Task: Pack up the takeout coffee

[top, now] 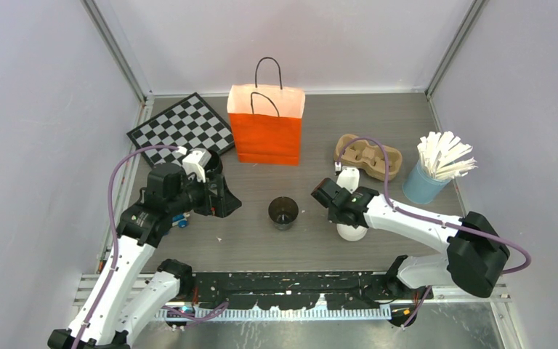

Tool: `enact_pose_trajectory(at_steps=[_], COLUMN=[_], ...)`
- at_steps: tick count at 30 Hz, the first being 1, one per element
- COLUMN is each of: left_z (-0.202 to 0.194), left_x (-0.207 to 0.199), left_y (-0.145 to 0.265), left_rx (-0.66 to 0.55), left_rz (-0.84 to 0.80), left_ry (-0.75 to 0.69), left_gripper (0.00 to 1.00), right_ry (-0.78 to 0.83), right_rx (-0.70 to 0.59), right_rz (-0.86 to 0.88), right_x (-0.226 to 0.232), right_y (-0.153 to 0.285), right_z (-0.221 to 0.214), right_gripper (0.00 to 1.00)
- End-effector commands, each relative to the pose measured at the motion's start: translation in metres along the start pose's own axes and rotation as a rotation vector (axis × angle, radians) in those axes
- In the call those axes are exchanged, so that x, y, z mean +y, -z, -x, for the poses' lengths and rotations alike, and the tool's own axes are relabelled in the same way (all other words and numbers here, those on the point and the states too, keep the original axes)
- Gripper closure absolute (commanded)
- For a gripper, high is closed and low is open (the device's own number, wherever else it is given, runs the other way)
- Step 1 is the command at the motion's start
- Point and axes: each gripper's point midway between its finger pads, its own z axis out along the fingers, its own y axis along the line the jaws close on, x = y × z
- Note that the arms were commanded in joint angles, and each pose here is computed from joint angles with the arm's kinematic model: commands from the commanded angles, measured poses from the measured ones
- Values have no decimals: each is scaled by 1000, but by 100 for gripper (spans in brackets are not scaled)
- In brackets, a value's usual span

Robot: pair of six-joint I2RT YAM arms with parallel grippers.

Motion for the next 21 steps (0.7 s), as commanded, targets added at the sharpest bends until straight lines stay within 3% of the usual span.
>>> enact_pose_trajectory(at_steps=[1,16,21], left_z=[5,4,3], left_x=[-2,-2,-3], left_y=[1,-1,-1], left_rx=[-25,-14,-15], left_rz=[-8,-14,-16], left_ry=[-20,-14,-14], left_gripper=[5,5,5], right_ry=[-33,-74,-70], right_rx=[-58,-63,-33], right_rz=[7,64,80], right_x=[3,1,10], right_y=[8,25,22], right_z=[20,22,17], right_gripper=[99,99,82])
